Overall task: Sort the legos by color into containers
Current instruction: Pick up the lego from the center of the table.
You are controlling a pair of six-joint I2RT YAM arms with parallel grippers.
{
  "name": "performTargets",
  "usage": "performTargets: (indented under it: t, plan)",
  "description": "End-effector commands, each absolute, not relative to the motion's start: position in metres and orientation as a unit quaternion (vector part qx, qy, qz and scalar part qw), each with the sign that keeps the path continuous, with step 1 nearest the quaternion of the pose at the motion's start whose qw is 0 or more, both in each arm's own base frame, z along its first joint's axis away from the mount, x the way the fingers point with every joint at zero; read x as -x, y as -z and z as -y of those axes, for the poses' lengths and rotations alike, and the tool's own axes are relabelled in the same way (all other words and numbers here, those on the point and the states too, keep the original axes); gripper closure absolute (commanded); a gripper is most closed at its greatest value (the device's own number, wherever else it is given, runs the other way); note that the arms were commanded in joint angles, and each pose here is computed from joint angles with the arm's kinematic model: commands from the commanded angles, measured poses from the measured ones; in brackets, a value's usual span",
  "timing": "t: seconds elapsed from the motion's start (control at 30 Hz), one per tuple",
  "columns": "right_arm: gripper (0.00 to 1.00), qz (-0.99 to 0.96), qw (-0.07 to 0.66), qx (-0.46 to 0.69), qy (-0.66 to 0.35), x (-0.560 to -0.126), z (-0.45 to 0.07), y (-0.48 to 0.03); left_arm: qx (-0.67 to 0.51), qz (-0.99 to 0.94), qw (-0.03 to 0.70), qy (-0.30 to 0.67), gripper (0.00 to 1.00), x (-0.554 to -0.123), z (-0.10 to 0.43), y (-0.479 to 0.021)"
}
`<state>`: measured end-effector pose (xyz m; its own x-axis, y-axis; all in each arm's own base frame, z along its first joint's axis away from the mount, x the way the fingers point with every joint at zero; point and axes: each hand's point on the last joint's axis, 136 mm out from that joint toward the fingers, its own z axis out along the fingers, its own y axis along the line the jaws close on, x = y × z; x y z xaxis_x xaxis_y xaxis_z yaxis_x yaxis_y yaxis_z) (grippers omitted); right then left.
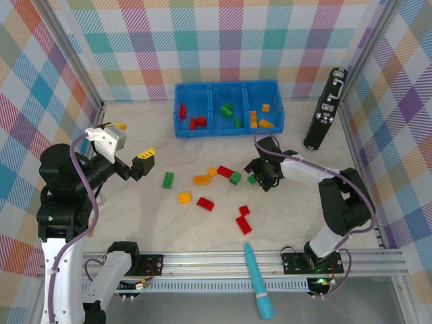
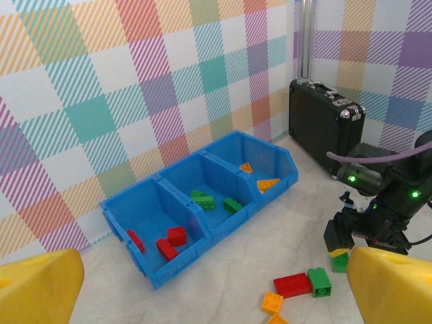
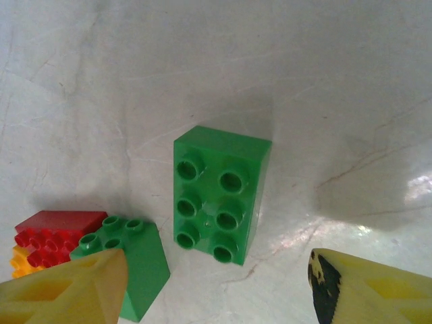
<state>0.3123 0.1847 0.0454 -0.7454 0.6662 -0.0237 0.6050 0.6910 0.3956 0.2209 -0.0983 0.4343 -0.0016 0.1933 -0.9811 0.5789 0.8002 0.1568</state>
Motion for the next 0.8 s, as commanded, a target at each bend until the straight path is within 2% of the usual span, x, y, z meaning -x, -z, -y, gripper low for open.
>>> performTargets:
  t: [0.0, 0.2, 0.53, 0.77]
  plan:
    - [0.29, -0.912, 0.072, -0.357, -0.189, -0.315, -0.187, -0.038, -0.282, -0.677, 0.663, 0.149, 0.00, -0.219, 0.098, -0.443]
    - [0.41, -0.920, 0.075, -0.351, -0.158, -0.314, -0.178, -0.029, -0.282, -0.676, 0.664, 0.148, 0.00, -0.218, 0.098, -0.443]
    - [0.43, -0.925, 0.065, -0.351, -0.129, -0.312, -0.170, -0.009, -0.282, -0.677, 0.663, 0.148, 0.00, -0.219, 0.098, -0.442]
    - [0.52, -0.928, 0.057, -0.347, -0.120, -0.318, -0.163, -0.002, -0.282, -0.678, 0.663, 0.147, 0.00, -0.219, 0.098, -0.442]
